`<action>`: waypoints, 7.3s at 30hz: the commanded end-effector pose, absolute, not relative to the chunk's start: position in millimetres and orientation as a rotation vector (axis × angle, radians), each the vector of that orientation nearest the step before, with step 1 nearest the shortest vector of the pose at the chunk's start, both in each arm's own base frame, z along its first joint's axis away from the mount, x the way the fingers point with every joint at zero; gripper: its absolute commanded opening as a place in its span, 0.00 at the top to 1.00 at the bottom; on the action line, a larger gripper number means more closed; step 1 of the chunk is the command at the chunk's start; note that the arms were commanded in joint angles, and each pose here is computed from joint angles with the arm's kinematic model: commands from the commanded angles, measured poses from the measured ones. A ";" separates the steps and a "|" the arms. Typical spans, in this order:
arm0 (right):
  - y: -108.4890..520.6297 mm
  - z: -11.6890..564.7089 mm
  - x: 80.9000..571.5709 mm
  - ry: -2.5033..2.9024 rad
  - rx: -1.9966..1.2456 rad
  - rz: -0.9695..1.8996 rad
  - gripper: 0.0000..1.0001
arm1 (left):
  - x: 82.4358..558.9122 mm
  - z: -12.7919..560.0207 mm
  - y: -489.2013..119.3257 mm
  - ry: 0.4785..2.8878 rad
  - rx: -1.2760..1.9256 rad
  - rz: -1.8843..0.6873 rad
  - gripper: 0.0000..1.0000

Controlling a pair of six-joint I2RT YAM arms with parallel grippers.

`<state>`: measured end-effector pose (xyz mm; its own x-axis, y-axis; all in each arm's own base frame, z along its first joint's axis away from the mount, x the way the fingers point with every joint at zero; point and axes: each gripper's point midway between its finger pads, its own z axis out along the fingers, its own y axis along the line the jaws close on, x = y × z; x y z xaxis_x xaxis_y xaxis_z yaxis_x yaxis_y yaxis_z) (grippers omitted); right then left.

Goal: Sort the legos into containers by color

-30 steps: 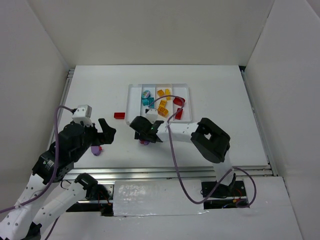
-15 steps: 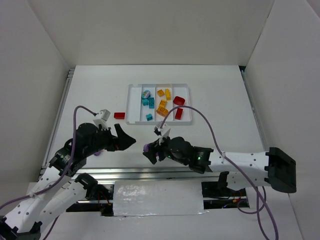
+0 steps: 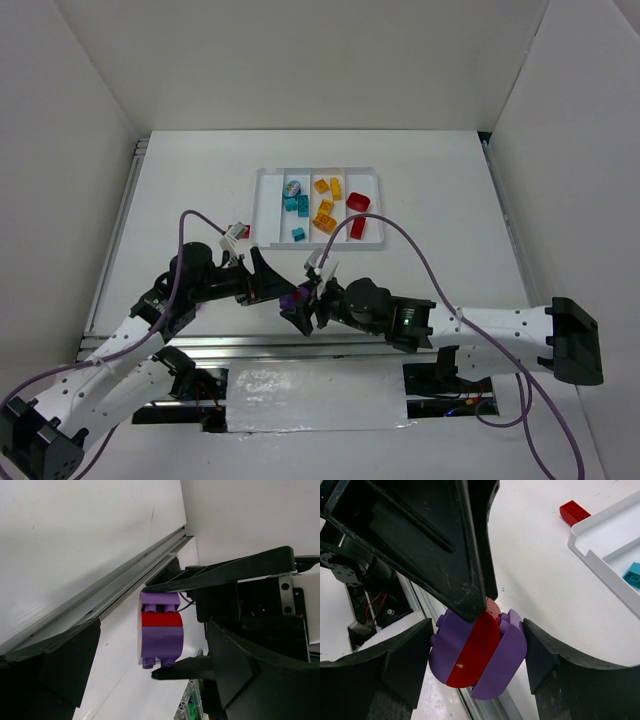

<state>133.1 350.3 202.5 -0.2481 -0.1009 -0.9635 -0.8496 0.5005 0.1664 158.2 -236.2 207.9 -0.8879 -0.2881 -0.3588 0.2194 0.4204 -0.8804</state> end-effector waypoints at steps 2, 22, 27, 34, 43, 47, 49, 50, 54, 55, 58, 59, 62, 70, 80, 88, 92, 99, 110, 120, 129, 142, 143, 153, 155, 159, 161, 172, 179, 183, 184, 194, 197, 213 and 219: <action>362.8 241.7 145.2 1.611 -0.737 0.847 1.00 | 155.7 226.6 -244.3 2.140 -0.017 -1.580 0.05; 396.6 245.6 159.5 1.655 -0.702 0.851 0.00 | 156.0 264.0 -236.1 1.965 0.209 -1.447 1.00; 379.3 248.9 116.4 1.654 -0.907 1.069 0.00 | 174.4 263.5 -210.3 1.990 0.141 -1.188 1.00; 331.8 278.9 94.2 1.543 -0.904 1.249 0.00 | 165.5 273.9 -208.0 1.963 0.317 -1.128 1.00; 310.0 318.2 97.2 1.429 -0.807 1.463 0.06 | 89.7 299.4 -229.6 1.677 0.840 -1.465 1.00; 321.2 326.7 81.4 1.366 -0.877 1.594 0.13 | 76.8 312.1 -226.8 1.590 0.880 -1.498 1.00; 327.0 331.5 74.1 1.332 -0.911 1.660 0.14 | 73.6 316.6 -224.9 1.567 0.888 -1.493 1.00; 327.9 334.4 72.1 1.316 -0.916 1.679 0.14 | 73.6 316.4 -224.4 1.569 0.885 -1.488 1.00; 329.4 343.8 63.9 1.261 -0.939 1.740 0.14 | 78.8 310.2 -225.1 1.608 0.863 -1.472 1.00; 329.5 347.5 63.1 1.242 -0.938 1.746 0.14 | 81.3 306.5 -225.3 1.631 0.848 -1.466 1.00; 334.5 350.4 59.5 1.230 -0.951 1.776 0.15 | 82.6 301.9 -226.6 1.652 0.842 -1.476 1.00; 339.2 346.7 61.1 1.248 -0.951 1.780 0.15 | 82.8 303.8 -226.6 1.638 0.842 -1.477 1.00; 352.8 341.3 61.9 1.276 -0.950 1.789 0.15 | 81.1 305.0 -226.9 1.626 0.840 -1.492 1.00; 372.4 335.4 70.8 1.305 -0.913 1.783 0.57 | 79.6 306.9 -226.8 1.611 0.842 -1.498 1.00; 337.9 311.1 91.7 1.299 -0.860 1.633 1.00 | 80.5 315.9 -208.8 1.614 0.812 -1.324 1.00; 353.0 272.7 209.4 1.737 -0.451 1.189 1.00 | 141.9 311.9 -155.8 1.761 0.467 -0.830 1.00; 366.1 218.8 290.4 2.056 -0.207 0.799 1.00 | 169.3 295.5 -130.4 1.833 0.238 -0.676 1.00; 423.6 149.5 402.7 2.210 -0.104 0.495 0.97 | 170.4 294.8 -130.5 1.817 0.249 -0.687 1.00; 422.0 125.4 507.1 2.213 -0.016 0.560 0.88 | 162.2 302.3 -130.9 1.768 0.283 -0.712 1.00; 434.8 121.7 515.8 2.210 -0.155 0.653 0.52 | 158.4 306.0 -132.3 1.746 0.308 -0.726 1.00; 436.5 129.4 522.4 2.187 -0.135 0.664 0.26 | 156.0 306.8 -133.0 1.739 0.317 -0.735 0.99; 402.4 267.0 337.9 1.883 -0.599 1.206 0.20 | 146.8 319.2 -133.4 1.685 0.323 -0.773 1.00; 389.2 275.7 299.7 1.795 -0.679 1.286 0.20 | 145.7 321.0 -134.8 1.680 0.328 -0.783 1.00; 339.5 317.7 91.1 1.248 -1.048 1.691 0.19 | 91.0 362.5 -187.7 1.516 0.575 -1.258 1.00; 337.1 326.0 83.2 1.214 -1.032 1.716 0.19 | 79.7 376.4 -191.8 1.426 0.642 -1.309 1.00; 345.5 346.0 88.6 1.207 -0.866 1.684 0.21 | 64.9 374.5 -198.9 1.384 0.725 -1.406 1.00; 349.4 355.1 88.2 1.204 -0.823 1.671 0.22 | 67.8 370.0 -199.6 1.405 0.712 -1.407 1.00; 381.9 379.0 70.8 1.154 -0.838 1.764 0.36 | 63.6 370.9 -200.4 1.399 0.716 -1.441 1.00; 391.4 382.1 62.4 1.146 -0.850 1.805 0.40 | 69.7 367.2 -199.3 1.421 0.684 -1.415 1.00; 393.3 382.5 54.0 1.126 -0.887 1.835 0.39 | 72.0 364.8 -198.4 1.430 0.674 -1.398 1.00; 392.7 381.9 51.9 1.119 -0.895 1.841 0.39 | 72.5 363.1 -198.1 1.435 0.674 -1.391 1.00; 376.8 379.6 31.0 1.003 -0.978 1.881 0.28 | 75.2 358.6 -197.4 1.446 0.671 -1.370 1.00; 377.9 376.7 32.6 1.018 -0.983 1.865 0.27 | 74.6 358.7 -197.2 1.441 0.675 -1.368 1.00; 404.2 377.1 48.8 1.136 -0.900 1.826 0.57 | 75.1 358.3 -197.9 1.438 0.664 -1.381 1.00; 405.4 381.7 46.1 1.121 -0.903 1.836 1.00 | 76.2 357.4 -197.9 1.445 0.657 -1.381 1.00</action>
<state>54.6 402.6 347.9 -0.4628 0.1903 -0.8658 -0.8746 -0.2575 0.4109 71.0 -197.5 353.8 -0.3952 -0.2229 -0.8911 0.8780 0.1935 -0.4378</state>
